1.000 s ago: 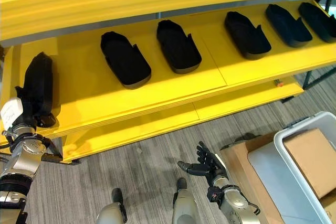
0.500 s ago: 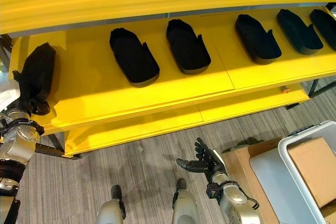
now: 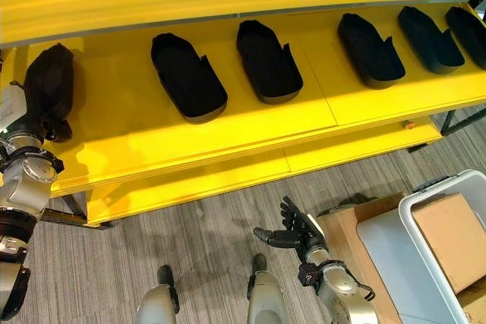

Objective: Move parts from the plastic box to the shelf.

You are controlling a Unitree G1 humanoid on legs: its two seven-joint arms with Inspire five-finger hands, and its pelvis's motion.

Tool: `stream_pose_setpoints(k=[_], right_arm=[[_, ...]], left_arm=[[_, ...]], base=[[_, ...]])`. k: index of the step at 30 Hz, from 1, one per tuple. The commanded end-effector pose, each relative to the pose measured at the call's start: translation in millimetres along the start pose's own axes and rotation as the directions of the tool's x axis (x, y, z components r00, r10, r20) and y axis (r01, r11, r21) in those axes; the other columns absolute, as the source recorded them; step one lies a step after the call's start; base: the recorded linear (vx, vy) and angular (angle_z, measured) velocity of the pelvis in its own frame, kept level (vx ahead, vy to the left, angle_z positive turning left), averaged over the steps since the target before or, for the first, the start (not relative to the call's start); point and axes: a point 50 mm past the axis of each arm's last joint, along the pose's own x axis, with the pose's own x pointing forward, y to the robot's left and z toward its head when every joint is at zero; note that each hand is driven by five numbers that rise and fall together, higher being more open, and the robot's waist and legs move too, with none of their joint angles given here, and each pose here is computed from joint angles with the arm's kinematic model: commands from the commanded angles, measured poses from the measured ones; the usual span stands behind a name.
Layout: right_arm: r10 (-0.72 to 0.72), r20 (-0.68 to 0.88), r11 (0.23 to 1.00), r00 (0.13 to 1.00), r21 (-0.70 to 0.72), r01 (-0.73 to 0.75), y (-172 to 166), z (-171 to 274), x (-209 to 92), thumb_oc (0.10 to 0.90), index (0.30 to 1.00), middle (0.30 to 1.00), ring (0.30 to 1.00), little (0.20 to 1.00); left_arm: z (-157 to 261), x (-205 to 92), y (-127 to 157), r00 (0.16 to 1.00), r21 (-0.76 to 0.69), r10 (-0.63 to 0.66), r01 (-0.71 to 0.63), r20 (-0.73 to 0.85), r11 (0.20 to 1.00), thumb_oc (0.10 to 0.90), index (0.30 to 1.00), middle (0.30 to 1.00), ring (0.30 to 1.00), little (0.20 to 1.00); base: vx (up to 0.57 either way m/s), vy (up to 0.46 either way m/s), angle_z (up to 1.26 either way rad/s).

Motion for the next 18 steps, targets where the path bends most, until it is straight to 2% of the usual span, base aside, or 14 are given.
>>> stream_pose_setpoints(k=[1, 7, 15, 16, 17, 18], right_arm=[[0.047, 0.172, 0.997, 0.984, -0.061, -0.037, 3, 35, -8, 0.9, 1.0, 1.0, 1.0, 1.0], [0.045, 0.155, 0.997, 0.987, -0.065, -0.035, 2, 31, -9, 0.9, 1.0, 1.0, 1.0, 1.0], [0.055, 0.131, 0.996, 0.99, -0.076, -0.045, 1, 27, -10, 0.9, 1.0, 1.0, 1.0, 1.0], [0.054, 0.126, 0.996, 0.991, -0.076, -0.044, 1, 26, -10, 0.9, 1.0, 1.0, 1.0, 1.0], [0.051, 0.127, 0.996, 0.991, -0.077, -0.041, 0, 27, -10, 0.9, 1.0, 1.0, 1.0, 1.0], [0.05, 0.127, 0.996, 0.991, -0.076, -0.041, 0, 27, -10, 0.9, 1.0, 1.0, 1.0, 1.0]], left_arm=[[11, 26, 68, 0.974, 0.043, 0.217, -0.22, 0.066, 0.975, 0.4, 0.3, 0.3, 0.3, 0.3], [7, 25, 63, 0.981, 0.061, 0.185, -0.188, 0.055, 0.98, 0.4, 0.3, 0.3, 0.3, 0.3], [-11, 23, 47, 0.997, 0.098, 0.072, -0.071, -0.008, 0.993, 0.4, 0.3, 0.3, 0.3, 0.3], [-12, 23, 45, 0.998, 0.119, 0.058, -0.057, -0.012, 0.991, 0.571, 0.539, 0.539, 0.539, 0.539], [-12, 24, 45, 0.999, 0.133, 0.046, -0.044, -0.013, 0.99, 0.814, 0.879, 0.879, 0.879, 0.879], [-12, 24, 45, 0.999, 0.133, 0.046, -0.044, -0.013, 0.99, 0.9, 1.0, 1.0, 1.0, 1.0]], base=[[0.0, 0.0, 0.0], [0.0, 0.0, 0.0], [0.0, 0.0, 0.0], [0.0, 0.0, 0.0], [0.0, 0.0, 0.0], [0.0, 0.0, 0.0]])
